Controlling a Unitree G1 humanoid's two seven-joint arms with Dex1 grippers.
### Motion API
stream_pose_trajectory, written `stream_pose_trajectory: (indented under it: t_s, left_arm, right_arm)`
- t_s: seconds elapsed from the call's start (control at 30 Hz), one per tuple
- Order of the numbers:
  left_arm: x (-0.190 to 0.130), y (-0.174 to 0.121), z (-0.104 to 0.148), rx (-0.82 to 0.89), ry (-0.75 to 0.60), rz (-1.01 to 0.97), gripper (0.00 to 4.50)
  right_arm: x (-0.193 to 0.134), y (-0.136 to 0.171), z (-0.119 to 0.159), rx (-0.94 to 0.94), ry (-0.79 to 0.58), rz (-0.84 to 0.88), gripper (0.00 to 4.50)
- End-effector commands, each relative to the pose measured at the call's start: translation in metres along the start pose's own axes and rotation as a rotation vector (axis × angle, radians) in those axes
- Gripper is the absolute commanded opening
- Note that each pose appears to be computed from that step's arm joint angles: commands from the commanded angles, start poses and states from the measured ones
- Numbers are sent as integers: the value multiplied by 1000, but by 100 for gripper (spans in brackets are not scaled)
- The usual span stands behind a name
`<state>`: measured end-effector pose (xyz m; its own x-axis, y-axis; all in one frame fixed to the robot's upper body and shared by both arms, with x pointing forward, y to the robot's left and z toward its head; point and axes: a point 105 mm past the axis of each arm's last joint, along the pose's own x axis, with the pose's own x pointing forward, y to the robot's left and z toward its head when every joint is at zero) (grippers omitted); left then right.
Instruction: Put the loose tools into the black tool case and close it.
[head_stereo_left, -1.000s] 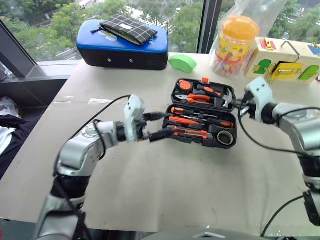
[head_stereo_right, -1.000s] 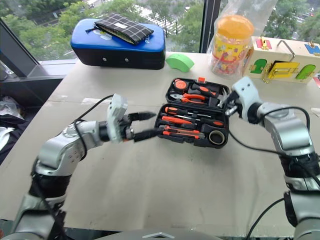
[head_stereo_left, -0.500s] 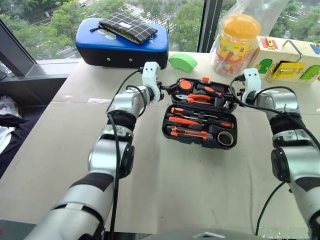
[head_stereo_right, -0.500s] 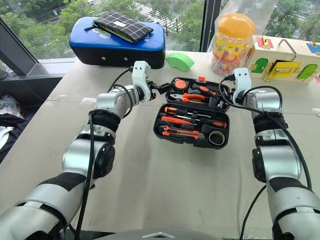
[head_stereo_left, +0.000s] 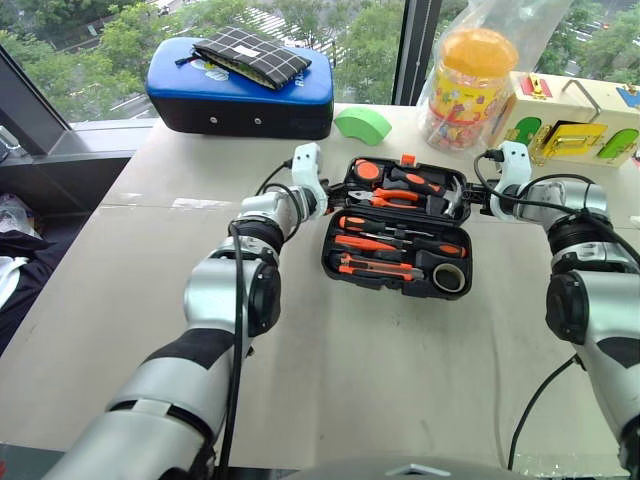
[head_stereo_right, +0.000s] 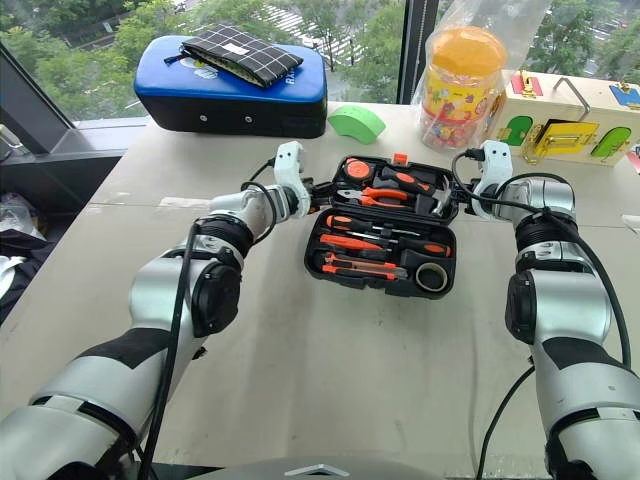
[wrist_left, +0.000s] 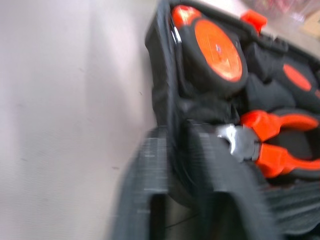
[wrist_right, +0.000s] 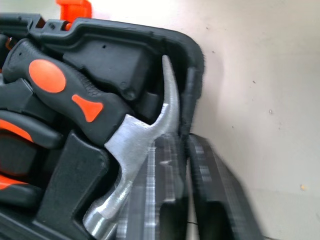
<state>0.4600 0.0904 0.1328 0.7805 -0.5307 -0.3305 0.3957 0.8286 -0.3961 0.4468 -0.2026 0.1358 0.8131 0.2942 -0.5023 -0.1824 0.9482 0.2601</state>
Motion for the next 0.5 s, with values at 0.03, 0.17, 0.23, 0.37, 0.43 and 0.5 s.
stream_pose_trajectory:
  t_s: [0.03,0.17,0.23,0.37,0.43,0.5]
  left_arm:
    - [-4,-24,12,-38,4,-169,3]
    - [-19,-32,12,-60,54,-315,3]
    - [-31,-36,10,-37,51,-377,3]
    - [-66,-33,-10,105,-18,-403,3]
    - [-76,-30,-12,182,-74,-367,3]
    - [-83,-28,-12,312,-136,-329,3]
  right_arm:
    - [-2,21,6,-1,-8,108,0]
    - [-13,41,15,-3,-49,219,0]
    - [-22,51,16,-23,-76,262,0]
    - [-46,68,22,-162,-234,309,0]
    - [-55,71,23,-239,-308,300,0]
    - [-66,77,28,-292,-399,303,0]
